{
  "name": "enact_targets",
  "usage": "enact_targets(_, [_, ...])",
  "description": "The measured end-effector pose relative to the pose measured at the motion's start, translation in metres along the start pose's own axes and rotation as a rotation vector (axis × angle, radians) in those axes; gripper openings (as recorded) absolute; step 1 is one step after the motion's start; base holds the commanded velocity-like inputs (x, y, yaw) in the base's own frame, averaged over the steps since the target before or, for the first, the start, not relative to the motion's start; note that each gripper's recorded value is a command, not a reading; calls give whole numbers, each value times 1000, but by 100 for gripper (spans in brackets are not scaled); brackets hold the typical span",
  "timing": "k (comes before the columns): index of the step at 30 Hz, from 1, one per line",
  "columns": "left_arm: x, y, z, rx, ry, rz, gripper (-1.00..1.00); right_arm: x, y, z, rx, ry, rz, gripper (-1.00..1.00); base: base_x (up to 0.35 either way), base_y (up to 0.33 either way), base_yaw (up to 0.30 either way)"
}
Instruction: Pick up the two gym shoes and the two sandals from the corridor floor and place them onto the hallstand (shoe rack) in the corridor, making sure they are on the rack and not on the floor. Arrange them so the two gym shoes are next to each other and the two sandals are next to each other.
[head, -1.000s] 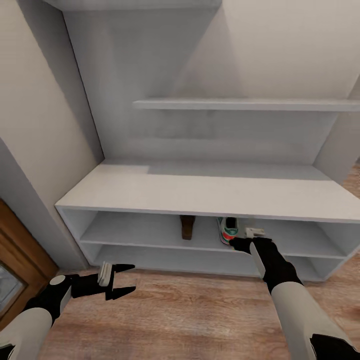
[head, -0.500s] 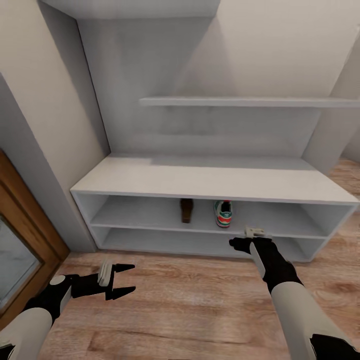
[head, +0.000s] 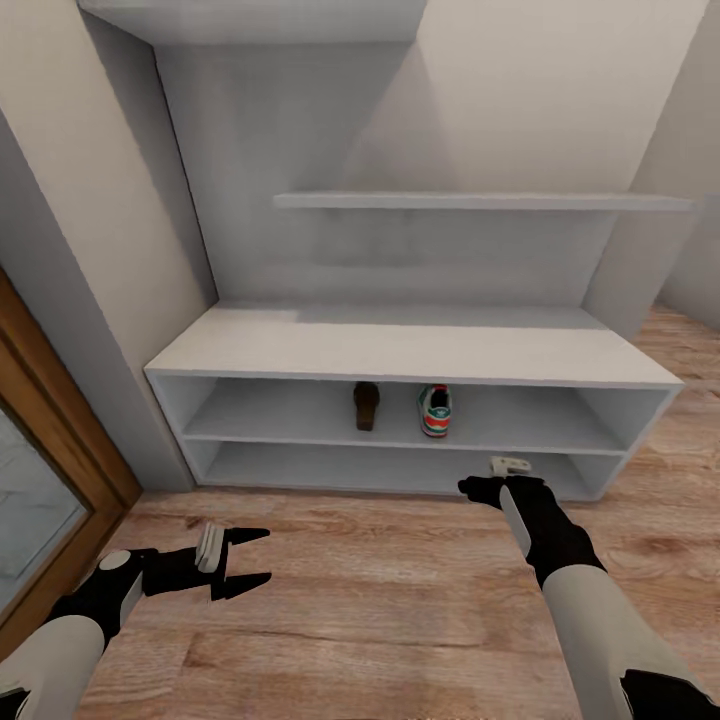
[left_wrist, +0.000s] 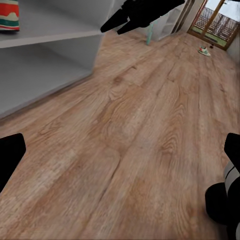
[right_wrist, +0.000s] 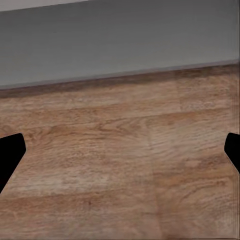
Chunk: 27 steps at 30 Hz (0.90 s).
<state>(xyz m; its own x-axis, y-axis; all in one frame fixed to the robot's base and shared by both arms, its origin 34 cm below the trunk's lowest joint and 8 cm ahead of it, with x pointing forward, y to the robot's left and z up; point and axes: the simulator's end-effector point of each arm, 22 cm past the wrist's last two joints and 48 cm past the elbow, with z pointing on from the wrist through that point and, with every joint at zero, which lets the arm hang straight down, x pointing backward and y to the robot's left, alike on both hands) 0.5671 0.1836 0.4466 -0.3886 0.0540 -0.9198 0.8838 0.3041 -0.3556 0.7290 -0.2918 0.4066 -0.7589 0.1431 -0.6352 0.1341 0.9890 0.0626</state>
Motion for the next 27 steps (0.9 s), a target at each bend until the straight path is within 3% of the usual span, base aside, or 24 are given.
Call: enact_targets(27, [-6,-1,-2,-2,-1,13,100,-9,1,-6,-5,-20,2,100,0,0,-296])
